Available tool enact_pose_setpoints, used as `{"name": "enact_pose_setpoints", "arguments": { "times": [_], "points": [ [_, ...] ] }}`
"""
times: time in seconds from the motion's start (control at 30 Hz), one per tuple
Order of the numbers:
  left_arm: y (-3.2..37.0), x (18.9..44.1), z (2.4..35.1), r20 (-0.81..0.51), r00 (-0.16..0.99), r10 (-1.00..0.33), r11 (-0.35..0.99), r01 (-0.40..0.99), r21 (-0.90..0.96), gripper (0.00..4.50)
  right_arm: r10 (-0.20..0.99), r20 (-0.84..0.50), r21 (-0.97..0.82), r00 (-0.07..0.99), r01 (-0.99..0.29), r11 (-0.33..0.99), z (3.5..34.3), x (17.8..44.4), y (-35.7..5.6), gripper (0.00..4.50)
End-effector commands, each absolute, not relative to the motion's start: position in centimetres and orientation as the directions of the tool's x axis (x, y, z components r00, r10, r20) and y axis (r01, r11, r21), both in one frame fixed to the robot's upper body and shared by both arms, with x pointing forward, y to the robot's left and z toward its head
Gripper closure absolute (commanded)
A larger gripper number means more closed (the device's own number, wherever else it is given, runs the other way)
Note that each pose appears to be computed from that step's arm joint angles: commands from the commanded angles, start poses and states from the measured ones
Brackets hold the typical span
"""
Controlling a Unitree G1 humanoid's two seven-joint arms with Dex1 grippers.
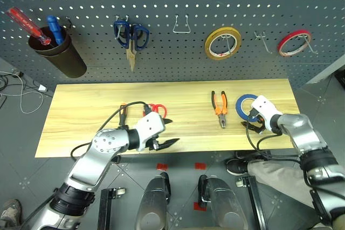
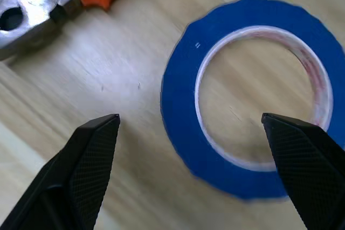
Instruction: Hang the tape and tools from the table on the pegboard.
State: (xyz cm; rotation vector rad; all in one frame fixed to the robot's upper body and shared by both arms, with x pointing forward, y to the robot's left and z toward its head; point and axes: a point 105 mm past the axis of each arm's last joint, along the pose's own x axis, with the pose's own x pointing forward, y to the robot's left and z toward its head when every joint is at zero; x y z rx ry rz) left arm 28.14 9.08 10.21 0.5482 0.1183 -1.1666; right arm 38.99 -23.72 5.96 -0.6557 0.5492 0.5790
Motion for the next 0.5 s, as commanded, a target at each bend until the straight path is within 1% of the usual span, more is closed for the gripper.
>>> {"name": "enact_pose_setpoints", "arguments": {
  "times": [0.03, 0.13, 0.2, 0.23, 0.27, 0.3, 0.33, 0.4, 0.47, 0.5],
  "points": [
    [8.4, 27.9, 10.5, -0.343, 0.373, -0.862, 0.242, 0.897, 0.37, 1.07, 0.303, -0.68, -0.401, 0.667, -0.685, 0.608, 5.5, 39.2, -24.5, 1.22],
    [8.0, 27.5, 10.3, -0.345, 0.337, -0.876, 0.208, 0.909, 0.361, 1.07, 0.304, -0.735, -0.353, 0.606, -0.725, 0.591, 5.2, 39.0, -24.5, 2.2],
    [7.9, 27.5, 10.1, -0.348, 0.331, -0.877, 0.201, 0.911, 0.36, 1.07, 0.309, -0.756, -0.325, 0.577, -0.74, 0.589, 4.9, 38.7, -24.5, 2.94],
    [7.9, 27.5, 10.1, -0.348, 0.329, -0.878, 0.199, 0.912, 0.36, 1.07, 0.31, -0.761, -0.32, 0.571, -0.744, 0.586, 4.8, 38.5, -24.5, 3.3],
    [7.8, 27.5, 10.1, -0.347, 0.328, -0.879, 0.198, 0.912, 0.359, 1.07, 0.3, -0.753, -0.333, 0.586, -0.732, 0.593, 4.8, 38.5, -24.7, 3.63],
    [7.8, 27.5, 10.0, -0.346, 0.327, -0.879, 0.198, 0.912, 0.359, 1.07, 0.292, -0.747, -0.345, 0.598, -0.723, 0.599, 4.9, 38.5, -24.9, 3.83],
    [7.7, 27.6, 10.0, -0.338, 0.333, -0.881, 0.204, 0.909, 0.363, 1.07, 0.279, -0.722, -0.373, 0.633, -0.696, 0.613, 5.3, 38.6, -25.1, 3.84],
    [7.4, 28.5, 10.9, -0.266, 0.388, -0.882, 0.275, 0.884, 0.379, 1.07, 0.245, -0.598, -0.473, 0.763, -0.582, 0.661, 7.6, 38.9, -25.6, 3.84],
    [6.9, 29.2, 12.3, -0.168, 0.433, -0.886, 0.348, 0.859, 0.376, 1.07, 0.196, -0.433, -0.591, 0.88, -0.441, 0.675, 10.0, 36.5, -25.7, 3.84],
    [6.8, 29.4, 12.5, -0.148, 0.441, -0.885, 0.361, 0.853, 0.378, 1.07, 0.176, -0.384, -0.624, 0.906, -0.396, 0.673, 10.7, 35.4, -25.6, 3.84]
  ]
}}
